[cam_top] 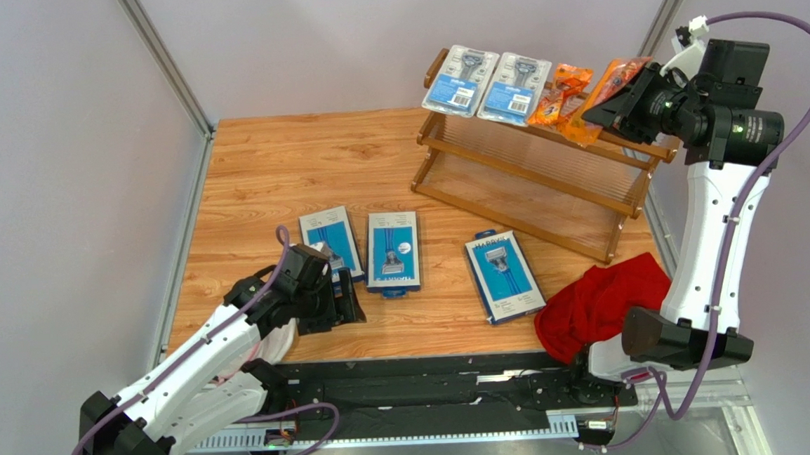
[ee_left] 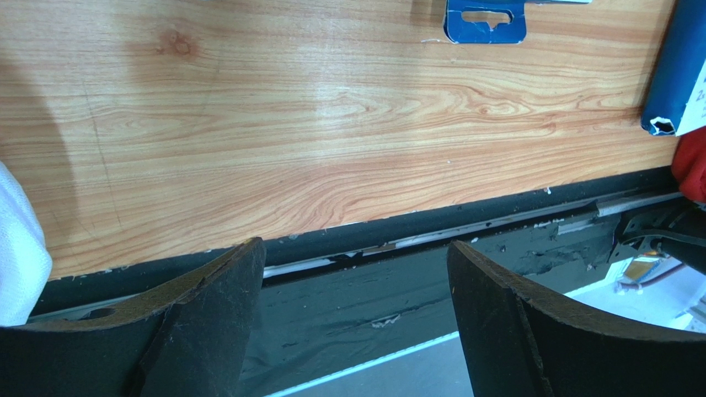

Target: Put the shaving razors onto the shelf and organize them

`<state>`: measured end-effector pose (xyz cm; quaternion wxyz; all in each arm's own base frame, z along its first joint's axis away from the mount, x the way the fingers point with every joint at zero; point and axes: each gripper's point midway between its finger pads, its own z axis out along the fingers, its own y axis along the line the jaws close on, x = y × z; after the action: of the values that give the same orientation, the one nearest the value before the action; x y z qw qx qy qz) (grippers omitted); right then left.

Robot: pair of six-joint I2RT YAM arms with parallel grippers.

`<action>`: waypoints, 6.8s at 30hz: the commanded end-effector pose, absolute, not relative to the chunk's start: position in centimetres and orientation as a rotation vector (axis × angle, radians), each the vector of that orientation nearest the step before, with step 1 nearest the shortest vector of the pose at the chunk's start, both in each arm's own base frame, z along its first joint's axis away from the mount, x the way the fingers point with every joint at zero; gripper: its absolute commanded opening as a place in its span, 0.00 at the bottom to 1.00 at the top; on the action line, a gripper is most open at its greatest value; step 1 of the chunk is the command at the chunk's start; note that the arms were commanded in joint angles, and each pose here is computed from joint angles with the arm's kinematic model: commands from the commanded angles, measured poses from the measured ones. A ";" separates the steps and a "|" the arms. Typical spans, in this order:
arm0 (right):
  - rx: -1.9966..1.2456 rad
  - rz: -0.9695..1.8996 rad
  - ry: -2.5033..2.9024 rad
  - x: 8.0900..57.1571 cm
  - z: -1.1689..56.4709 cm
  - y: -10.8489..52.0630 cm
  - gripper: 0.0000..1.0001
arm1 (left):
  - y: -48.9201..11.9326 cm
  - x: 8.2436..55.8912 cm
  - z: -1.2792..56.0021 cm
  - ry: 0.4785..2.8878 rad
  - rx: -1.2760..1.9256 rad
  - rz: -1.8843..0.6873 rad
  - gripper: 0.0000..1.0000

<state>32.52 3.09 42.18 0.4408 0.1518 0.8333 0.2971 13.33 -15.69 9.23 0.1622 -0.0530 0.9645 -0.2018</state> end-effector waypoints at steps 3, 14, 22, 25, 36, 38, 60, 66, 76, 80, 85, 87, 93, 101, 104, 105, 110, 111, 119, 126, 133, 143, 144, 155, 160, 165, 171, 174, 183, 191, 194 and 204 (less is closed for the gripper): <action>0.474 0.531 2.087 33.4 41.3 -1.3 0.00 | -16.4 13.4 9.4 2.740 -0.106 -0.622 0.89; 0.668 0.470 2.097 34.4 39.5 -6.0 0.00 | -17.3 13.6 8.9 2.767 0.001 -0.642 0.89; 0.759 0.551 2.095 35.5 38.3 -7.9 0.00 | -18.0 13.7 7.8 2.799 0.074 -0.653 0.89; 0.773 0.560 2.104 35.9 37.7 -8.3 0.00 | -18.1 13.7 7.4 2.806 0.072 -0.666 0.89; 0.791 0.697 2.145 37.1 35.3 -7.9 0.00 | -18.3 13.5 7.6 2.804 0.081 -0.684 0.88; 0.792 0.716 2.147 37.2 35.0 -7.9 0.00 | -18.3 13.4 7.6 2.805 0.082 -0.687 0.88; 0.784 0.701 2.180 37.1 33.5 -8.1 0.14 | -18.2 13.2 7.6 2.818 0.074 -0.680 0.87; 0.790 0.665 2.162 36.6 34.0 -8.2 0.34 | -18.2 13.4 7.6 2.816 0.069 -0.679 0.87; 0.799 0.581 2.139 35.6 34.9 -8.5 0.55 | -18.2 13.3 7.7 2.816 0.076 -0.687 0.86; 0.793 0.571 2.129 35.1 35.4 -8.3 0.65 | -18.3 13.2 7.7 2.814 0.075 -0.691 0.86; 0.806 0.534 2.118 34.5 35.7 -8.4 0.77 | -18.2 13.3 8.0 2.810 0.072 -0.689 0.86; 0.808 0.516 2.114 34.2 35.8 -8.5 0.82 | -18.2 13.3 8.1 2.810 0.073 -0.684 0.86; 0.804 0.495 2.090 33.5 36.7 -8.3 0.91 | -18.1 13.6 8.7 2.795 0.074 -0.676 0.87; 0.739 0.425 2.049 32.0 38.9 -7.3 0.96 | -18.0 14.1 10.0 2.746 0.061 -0.675 0.88; 0.690 0.401 2.012 30.5 40.6 -5.8 0.98 | -17.9 14.5 10.8 2.723 0.055 -0.667 0.88; 0.661 0.407 1.997 29.9 41.3 -5.0 0.98 | -17.8 14.7 10.9 2.717 0.057 -0.655 0.88; 0.582 0.432 1.955 28.2 42.4 -2.2 0.98 | -17.6 15.1 11.2 2.714 0.054 -0.618 0.88; 0.546 0.456 1.925 27.3 43.2 -0.9 0.98 | -17.6 15.2 11.2 2.714 0.046 -0.615 0.88; 0.382 0.542 2.004 25.7 41.2 5.4 0.98 | -18.2 15.9 11.4 2.697 0.004 -0.638 0.88; 0.273 0.602 2.068 24.9 38.3 11.1 0.98 | -18.9 16.0 10.8 2.714 -0.016 -0.668 0.88; 0.129 0.629 2.179 23.7 33.9 18.7 0.98 | -19.8 16.3 9.5 2.726 -0.055 -0.710 0.87; 0.016 0.792 2.298 20.8 26.5 27.3 0.97 | -22.2 18.0 8.3 2.665 -0.225 -0.851 0.81; 0.011 0.787 2.324 20.5 25.3 27.6 0.97 | -22.5 18.4 8.4 2.646 -0.235 -0.868 0.81; 0.093 0.910 2.315 19.0 21.7 28.3 0.97 | -23.8 19.3 5.9 2.608 -0.430 -0.965 0.68; 0.106 0.927 2.310 18.8 21.1 28.1 0.97 | -23.8 19.3 4.4 2.586 -0.529 -1.004 0.61; 0.095 0.925 2.308 18.6 21.0 28.0 0.97 | -24.1 20.2 4.0 2.529 -0.582 -1.033 0.60; 0.083 0.908 2.315 18.5 20.8 27.7 0.97 | -24.6 20.6 3.0 2.510 -0.642 -1.075 0.58; 0.079 0.911 2.320 18.4 20.5 27.7 0.97 | -24.9 20.8 2.3 2.500 -0.678 -1.095 0.53; 0.058 0.921 2.343 18.1 19.6 28.0 0.96 | -23.5 20.6 0.4 2.427 -0.852 -1.098 0.39; 0.050 0.959 2.396 17.3 17.1 28.8 0.97 | -22.4 20.9 1.2 2.395 -0.830 -1.033 0.26; 0.059 0.986 2.421 17.0 15.7 29.3 0.97 | -21.9 20.9 1.8 2.391 -0.796 -1.000 0.17; 0.112 1.243 2.428 15.6 11.5 32.0 0.97 | -21.6 20.0 4.1 2.372 -0.719 -1.038 0.00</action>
<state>14.78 28.93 8.82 0.1917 0.0314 0.9132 0.3582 20.45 -22.10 3.62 0.2173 -0.2752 0.8551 -0.3819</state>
